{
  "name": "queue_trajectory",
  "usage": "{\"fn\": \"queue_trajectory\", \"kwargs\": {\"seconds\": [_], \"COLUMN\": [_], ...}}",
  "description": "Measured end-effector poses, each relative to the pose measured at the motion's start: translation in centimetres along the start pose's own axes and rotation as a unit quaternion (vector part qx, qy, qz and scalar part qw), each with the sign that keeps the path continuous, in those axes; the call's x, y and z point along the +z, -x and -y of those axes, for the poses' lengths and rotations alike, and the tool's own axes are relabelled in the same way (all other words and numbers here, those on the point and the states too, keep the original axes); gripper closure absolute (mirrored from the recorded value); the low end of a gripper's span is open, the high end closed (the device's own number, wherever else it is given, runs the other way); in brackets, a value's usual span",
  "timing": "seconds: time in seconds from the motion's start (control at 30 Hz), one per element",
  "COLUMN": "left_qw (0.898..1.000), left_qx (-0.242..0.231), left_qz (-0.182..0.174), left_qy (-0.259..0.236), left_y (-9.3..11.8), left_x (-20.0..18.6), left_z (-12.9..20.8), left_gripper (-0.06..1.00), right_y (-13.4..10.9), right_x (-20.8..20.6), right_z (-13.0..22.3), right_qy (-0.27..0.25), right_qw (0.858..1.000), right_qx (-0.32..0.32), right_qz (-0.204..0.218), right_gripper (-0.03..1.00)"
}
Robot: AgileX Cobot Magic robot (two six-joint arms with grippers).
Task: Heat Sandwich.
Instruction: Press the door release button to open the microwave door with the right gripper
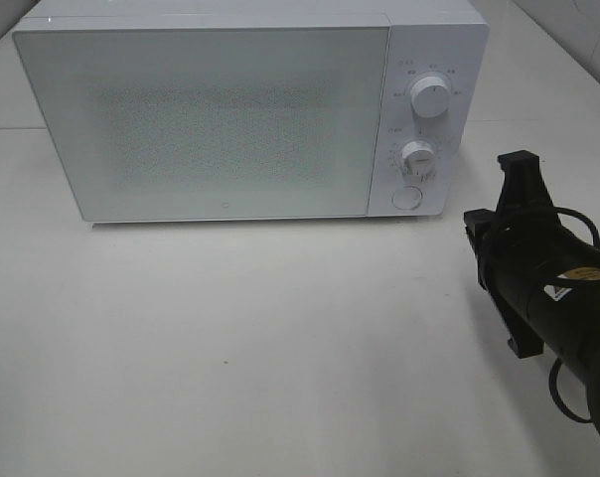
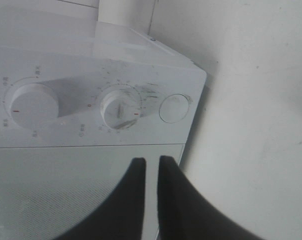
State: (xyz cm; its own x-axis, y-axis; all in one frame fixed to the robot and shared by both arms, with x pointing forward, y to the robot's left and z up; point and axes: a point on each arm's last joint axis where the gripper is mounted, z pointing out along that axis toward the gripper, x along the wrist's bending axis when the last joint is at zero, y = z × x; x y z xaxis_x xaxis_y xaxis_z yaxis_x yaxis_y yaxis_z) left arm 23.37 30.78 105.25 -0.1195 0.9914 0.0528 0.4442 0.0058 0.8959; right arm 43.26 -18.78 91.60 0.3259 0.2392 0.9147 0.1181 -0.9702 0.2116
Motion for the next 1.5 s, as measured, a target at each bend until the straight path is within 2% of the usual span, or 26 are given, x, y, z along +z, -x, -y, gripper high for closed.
{"fn": "queue_trajectory", "kwargs": {"seconds": [0.1, 0.53, 0.8, 1.13, 1.33, 1.5], "left_qw": [1.0, 1.0, 1.0, 1.0, 1.0, 1.0], "left_qx": [0.0, 0.0, 0.0, 0.0, 0.0, 0.0], "left_qz": [0.0, 0.0, 0.0, 0.0, 0.0, 0.0], "left_qy": [0.0, 0.0, 0.0, 0.0, 0.0, 0.0], "left_y": [0.0, 0.0, 0.0, 0.0, 0.0, 0.0], "left_x": [0.0, 0.0, 0.0, 0.0, 0.0, 0.0], "left_z": [0.0, 0.0, 0.0, 0.0, 0.0, 0.0], "left_gripper": [-0.03, -0.03, -0.03, -0.03, -0.03, -0.03], "right_y": [0.2, 0.2, -0.6, 0.6, 0.6, 0.7], "right_x": [0.0, 0.5, 2.8, 6.2, 9.0, 10.7], "right_z": [0.1, -0.5, -1.0, 0.0, 0.8, 0.9], "right_qy": [-0.006, 0.001, 0.003, -0.029, -0.051, -0.049], "right_qw": [1.0, 1.0, 0.999, 0.995, 0.994, 0.993], "right_qx": [0.0, 0.016, 0.041, 0.09, 0.097, 0.102], "right_qz": [0.01, 0.016, 0.003, 0.026, 0.021, 0.019], "right_gripper": [0.96, 0.96, 0.96, 0.96, 0.96, 0.96]}}
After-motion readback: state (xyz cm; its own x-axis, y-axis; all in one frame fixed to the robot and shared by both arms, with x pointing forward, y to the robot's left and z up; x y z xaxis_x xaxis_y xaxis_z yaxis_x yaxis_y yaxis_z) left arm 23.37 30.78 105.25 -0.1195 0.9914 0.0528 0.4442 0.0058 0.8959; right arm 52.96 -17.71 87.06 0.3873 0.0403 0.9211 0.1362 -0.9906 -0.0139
